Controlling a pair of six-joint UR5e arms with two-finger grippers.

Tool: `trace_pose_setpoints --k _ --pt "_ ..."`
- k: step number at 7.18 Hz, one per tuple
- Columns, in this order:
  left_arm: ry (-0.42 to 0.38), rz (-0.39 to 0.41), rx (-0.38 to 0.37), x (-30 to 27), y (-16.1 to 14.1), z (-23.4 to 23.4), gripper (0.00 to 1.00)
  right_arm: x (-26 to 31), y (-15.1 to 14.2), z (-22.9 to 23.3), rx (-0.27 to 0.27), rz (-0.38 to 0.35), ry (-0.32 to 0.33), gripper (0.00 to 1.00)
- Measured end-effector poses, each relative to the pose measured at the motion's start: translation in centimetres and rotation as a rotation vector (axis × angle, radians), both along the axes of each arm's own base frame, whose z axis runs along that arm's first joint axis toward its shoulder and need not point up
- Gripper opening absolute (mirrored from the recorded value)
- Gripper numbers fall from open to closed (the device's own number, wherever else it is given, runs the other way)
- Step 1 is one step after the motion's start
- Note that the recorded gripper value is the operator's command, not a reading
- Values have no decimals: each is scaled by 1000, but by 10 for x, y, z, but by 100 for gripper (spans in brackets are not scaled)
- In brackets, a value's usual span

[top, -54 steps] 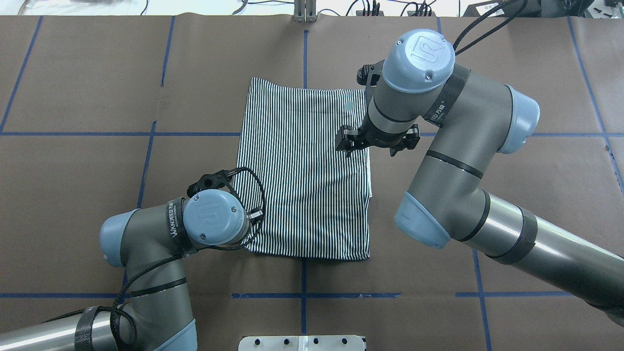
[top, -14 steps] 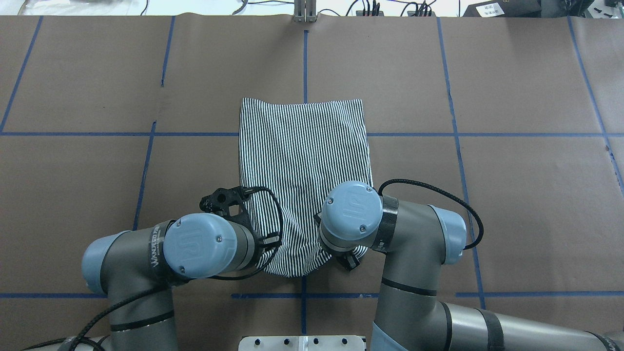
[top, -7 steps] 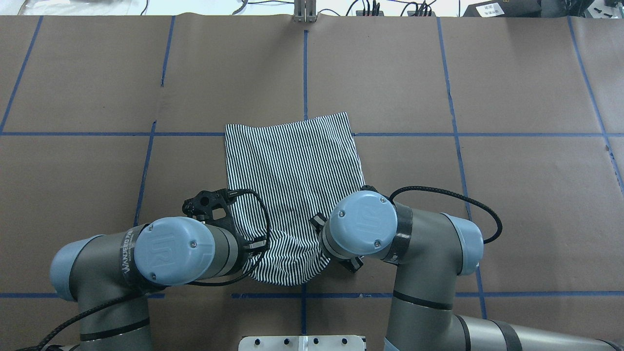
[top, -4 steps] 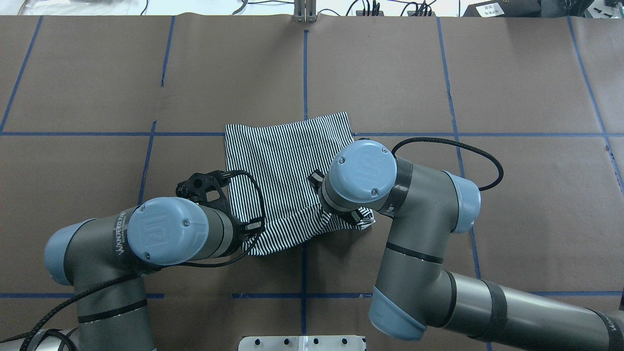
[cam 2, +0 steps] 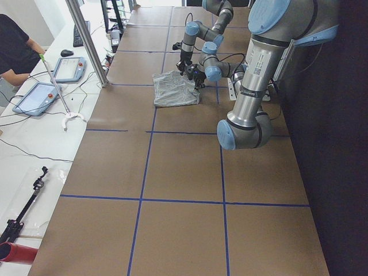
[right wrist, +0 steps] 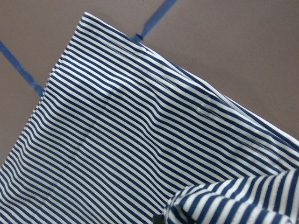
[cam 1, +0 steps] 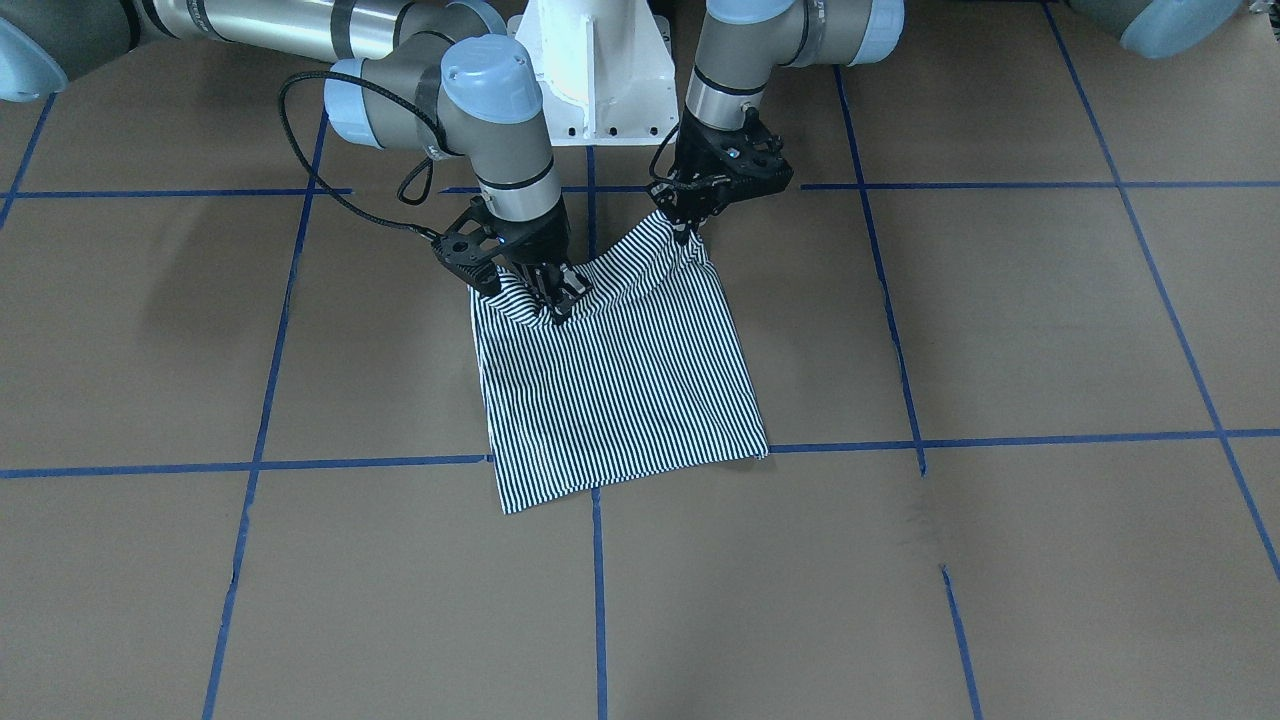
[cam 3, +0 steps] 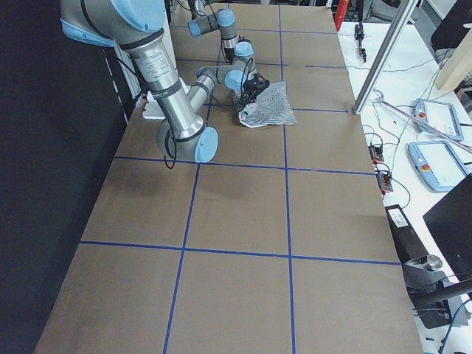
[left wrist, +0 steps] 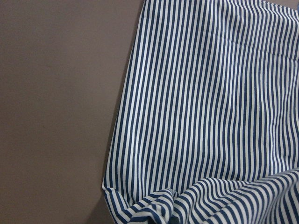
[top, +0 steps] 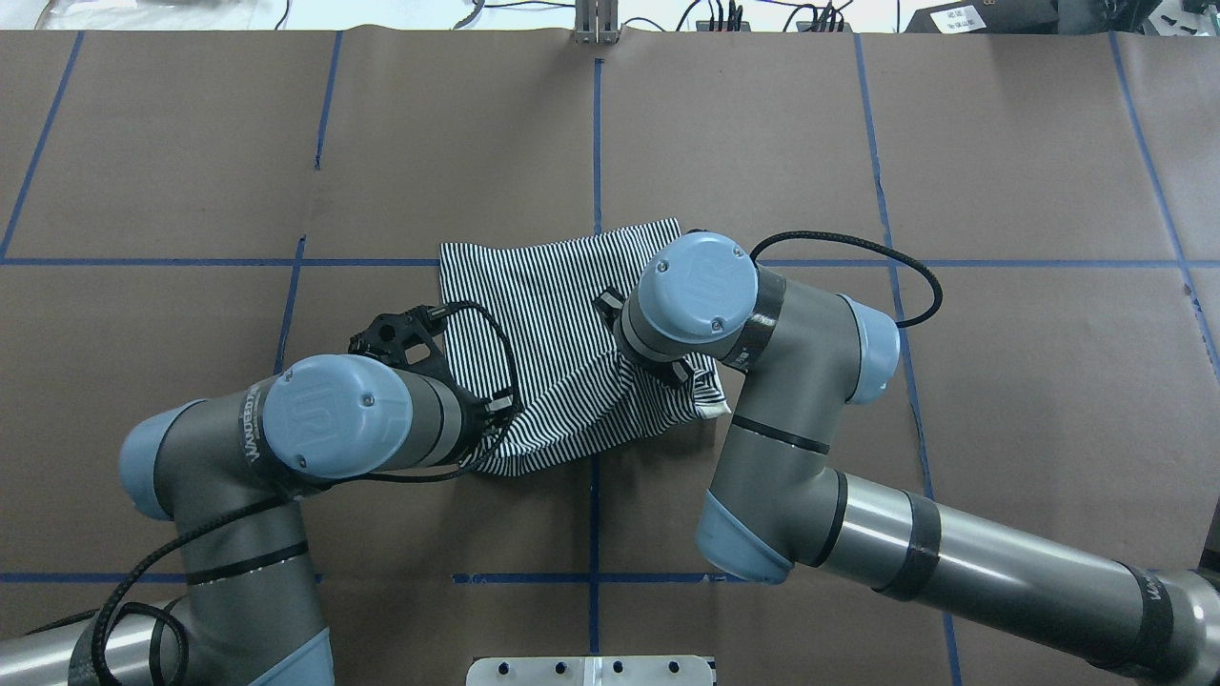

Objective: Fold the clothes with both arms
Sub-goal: 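Lift the near edge with both grippers and fold it away from the robot, then release the shirt and raise both grippers away from it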

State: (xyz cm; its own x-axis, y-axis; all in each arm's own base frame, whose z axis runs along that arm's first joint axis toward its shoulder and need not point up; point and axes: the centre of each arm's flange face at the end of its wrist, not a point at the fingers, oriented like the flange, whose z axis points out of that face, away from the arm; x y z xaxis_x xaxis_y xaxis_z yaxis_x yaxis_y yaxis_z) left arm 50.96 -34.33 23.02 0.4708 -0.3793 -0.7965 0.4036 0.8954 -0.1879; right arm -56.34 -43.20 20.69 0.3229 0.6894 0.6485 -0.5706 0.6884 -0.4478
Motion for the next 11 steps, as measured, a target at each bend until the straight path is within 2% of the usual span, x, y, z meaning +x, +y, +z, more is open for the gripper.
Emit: trace_pose_setpoints --k 1,2,4,5,6,8,10,11 --pt "-13 -62 -6 -6 -38 6 99 0 -24 -3 14 13 14 55" --pt "-49 -117 4 -6 -91 19 100 -9 -59 -8 24 30 35 100" --pt "-145 -150 113 -36 -192 60 100 -15 -149 5 94 63 53 100" --pt "-180 -145 156 -57 -219 70 100 -1 -179 13 128 70 67 100" --pt "-197 -128 179 -69 -232 75 100 15 -199 19 150 72 80 100" --pt "-177 -82 179 -76 -233 74 100 46 -225 20 183 26 86 100" --pt "-153 -39 220 -100 -237 64 100 103 -252 22 215 -81 109 100" --pt "-163 -6 263 -133 -248 68 100 153 -262 32 250 -159 155 100"
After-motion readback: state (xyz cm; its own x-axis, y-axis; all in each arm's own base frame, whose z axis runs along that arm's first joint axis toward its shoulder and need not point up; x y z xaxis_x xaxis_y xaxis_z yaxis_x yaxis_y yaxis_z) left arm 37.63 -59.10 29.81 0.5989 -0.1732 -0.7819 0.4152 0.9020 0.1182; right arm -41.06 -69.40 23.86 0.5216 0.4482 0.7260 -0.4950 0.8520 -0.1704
